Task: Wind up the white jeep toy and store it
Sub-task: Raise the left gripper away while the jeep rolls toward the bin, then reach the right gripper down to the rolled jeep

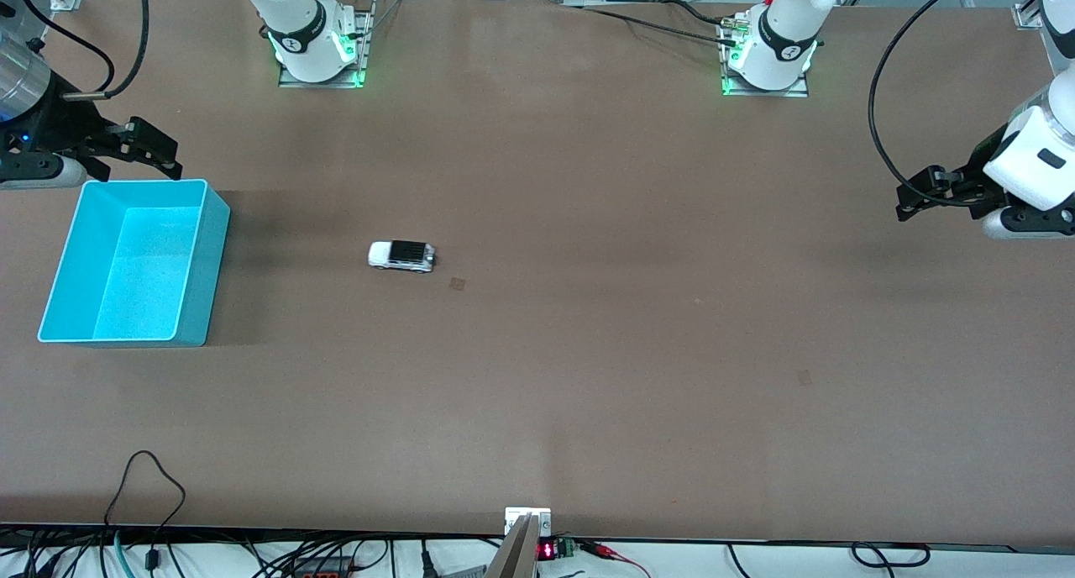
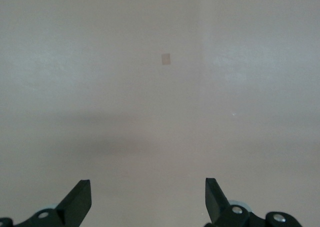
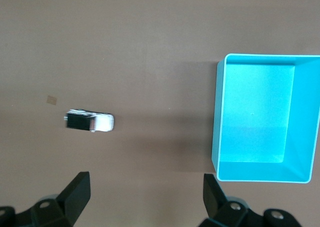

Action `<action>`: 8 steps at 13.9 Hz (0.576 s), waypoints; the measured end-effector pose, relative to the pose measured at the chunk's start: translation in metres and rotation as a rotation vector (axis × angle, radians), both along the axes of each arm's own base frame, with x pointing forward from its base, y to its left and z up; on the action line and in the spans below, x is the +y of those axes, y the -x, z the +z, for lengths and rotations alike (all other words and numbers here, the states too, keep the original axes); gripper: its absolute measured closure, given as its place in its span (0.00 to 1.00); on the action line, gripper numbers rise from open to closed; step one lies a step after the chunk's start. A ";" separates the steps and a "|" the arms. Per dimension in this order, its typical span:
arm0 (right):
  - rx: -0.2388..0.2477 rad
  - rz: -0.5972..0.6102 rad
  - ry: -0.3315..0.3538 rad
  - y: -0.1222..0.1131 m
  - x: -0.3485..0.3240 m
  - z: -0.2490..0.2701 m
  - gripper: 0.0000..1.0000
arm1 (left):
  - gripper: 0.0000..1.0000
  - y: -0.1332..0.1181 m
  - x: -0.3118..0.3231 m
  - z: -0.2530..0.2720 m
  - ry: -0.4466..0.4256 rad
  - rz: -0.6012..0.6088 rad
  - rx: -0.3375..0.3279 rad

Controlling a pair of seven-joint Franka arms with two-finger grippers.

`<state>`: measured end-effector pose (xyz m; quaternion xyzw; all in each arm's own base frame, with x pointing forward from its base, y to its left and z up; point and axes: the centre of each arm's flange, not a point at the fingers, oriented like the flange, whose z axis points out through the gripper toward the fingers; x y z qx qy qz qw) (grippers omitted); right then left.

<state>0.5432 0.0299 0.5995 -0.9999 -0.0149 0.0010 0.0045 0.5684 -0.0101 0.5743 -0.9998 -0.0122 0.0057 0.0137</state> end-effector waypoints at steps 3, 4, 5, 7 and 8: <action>0.008 0.000 0.000 -0.001 0.000 -0.004 0.00 | 0.00 0.003 -0.003 0.002 0.000 -0.005 0.009; 0.012 0.001 0.001 -0.002 0.000 -0.006 0.00 | 0.00 0.004 -0.003 0.002 0.000 -0.005 0.018; 0.024 0.001 0.001 -0.002 -0.001 -0.009 0.00 | 0.00 0.006 -0.003 0.003 -0.001 -0.005 0.028; 0.075 0.005 0.003 0.000 -0.002 -0.018 0.00 | 0.00 0.009 -0.004 0.007 -0.001 -0.005 0.046; 0.103 0.027 0.003 0.000 -0.003 -0.024 0.00 | 0.00 0.010 -0.004 0.008 -0.001 -0.005 0.048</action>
